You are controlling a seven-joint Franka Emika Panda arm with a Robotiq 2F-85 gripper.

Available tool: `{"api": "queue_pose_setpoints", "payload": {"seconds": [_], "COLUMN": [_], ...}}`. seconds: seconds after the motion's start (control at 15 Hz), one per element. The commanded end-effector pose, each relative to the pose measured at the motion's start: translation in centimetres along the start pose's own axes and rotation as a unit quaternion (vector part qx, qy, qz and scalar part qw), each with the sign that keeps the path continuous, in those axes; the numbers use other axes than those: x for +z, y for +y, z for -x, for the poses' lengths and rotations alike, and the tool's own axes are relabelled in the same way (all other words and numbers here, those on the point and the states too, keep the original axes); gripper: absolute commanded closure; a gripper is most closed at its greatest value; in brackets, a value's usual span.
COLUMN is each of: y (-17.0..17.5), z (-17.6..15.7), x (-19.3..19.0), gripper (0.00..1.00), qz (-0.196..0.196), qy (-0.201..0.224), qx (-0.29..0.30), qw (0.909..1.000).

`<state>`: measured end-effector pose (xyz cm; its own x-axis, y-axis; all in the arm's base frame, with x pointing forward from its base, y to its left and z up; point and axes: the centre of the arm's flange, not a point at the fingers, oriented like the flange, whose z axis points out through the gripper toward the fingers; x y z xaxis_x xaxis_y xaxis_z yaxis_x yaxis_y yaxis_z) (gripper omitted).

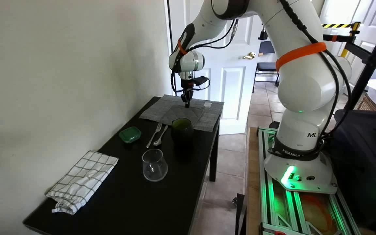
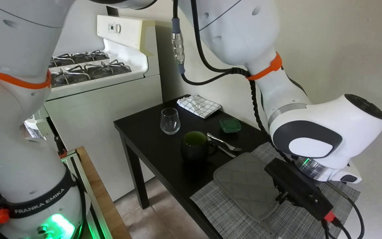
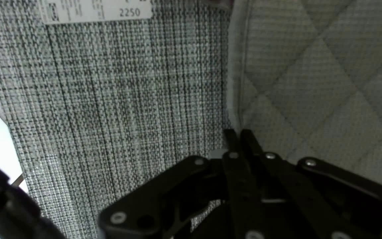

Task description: Put the grey potholder on the black mug and then put the silver fork on the grey potholder

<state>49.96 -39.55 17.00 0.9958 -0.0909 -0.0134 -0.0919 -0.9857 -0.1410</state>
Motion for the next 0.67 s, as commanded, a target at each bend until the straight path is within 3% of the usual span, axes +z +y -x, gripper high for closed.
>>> {"api": "queue_pose_setpoints", "payload": {"seconds": [0.0, 0.6], "y": [-2.4, -9.1], "z": [-0.5, -2.4], "x": [-2.5, -11.1], "gripper": [0.98, 0.98], "qz": [-0.025, -0.038], "qy": [0.008, 0.047], "qx": [0.003, -0.013], "qw": [0.9996, 0.9981]}}
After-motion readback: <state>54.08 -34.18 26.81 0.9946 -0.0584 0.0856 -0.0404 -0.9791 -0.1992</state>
